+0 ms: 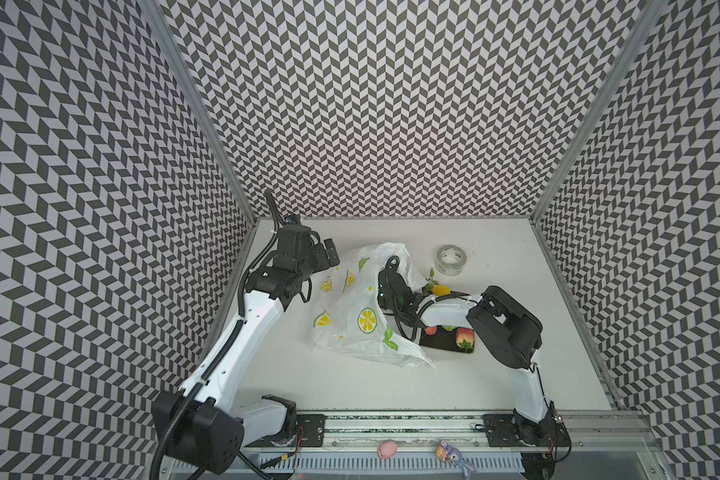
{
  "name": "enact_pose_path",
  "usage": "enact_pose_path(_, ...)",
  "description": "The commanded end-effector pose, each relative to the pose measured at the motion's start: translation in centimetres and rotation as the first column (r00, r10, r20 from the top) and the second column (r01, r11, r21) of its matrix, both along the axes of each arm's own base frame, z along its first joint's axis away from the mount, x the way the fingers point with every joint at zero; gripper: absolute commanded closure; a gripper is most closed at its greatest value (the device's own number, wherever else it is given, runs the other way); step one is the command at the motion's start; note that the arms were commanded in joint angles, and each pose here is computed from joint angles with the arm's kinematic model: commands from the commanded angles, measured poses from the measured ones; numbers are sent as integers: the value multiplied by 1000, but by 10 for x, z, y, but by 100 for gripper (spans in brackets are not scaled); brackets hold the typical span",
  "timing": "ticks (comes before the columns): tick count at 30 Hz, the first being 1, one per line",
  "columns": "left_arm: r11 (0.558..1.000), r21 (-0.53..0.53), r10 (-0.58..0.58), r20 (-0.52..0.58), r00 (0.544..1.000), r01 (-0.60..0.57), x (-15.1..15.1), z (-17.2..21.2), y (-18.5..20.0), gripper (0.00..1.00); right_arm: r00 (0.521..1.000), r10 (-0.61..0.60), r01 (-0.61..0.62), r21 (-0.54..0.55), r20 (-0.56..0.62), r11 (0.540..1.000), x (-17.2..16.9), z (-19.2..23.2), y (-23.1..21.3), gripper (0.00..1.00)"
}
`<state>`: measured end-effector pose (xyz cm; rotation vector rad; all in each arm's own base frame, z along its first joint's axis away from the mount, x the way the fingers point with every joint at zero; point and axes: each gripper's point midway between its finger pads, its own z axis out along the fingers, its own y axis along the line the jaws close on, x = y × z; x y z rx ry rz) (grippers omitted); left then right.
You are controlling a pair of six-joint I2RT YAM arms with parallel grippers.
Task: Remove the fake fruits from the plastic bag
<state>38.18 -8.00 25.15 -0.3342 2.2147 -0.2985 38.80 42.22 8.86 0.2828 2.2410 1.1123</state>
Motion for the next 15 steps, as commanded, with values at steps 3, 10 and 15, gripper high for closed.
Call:
enact_pose_path(3,980,-190,26,-156,987,-56,17,-65,-3,1,1000,-11,12,-32,21,999,9,-3,-2,26)
enact_pose_path(10,972,-205,39,-338,940,-114,29,-139,7,13,1000,0,2,-60,24,998,12,-10,0,26)
enact_pose_path(15,968,-240,-21,-351,936,-68,40,-158,-6,24,999,16,-13,-72,45,997,16,-7,4,27)
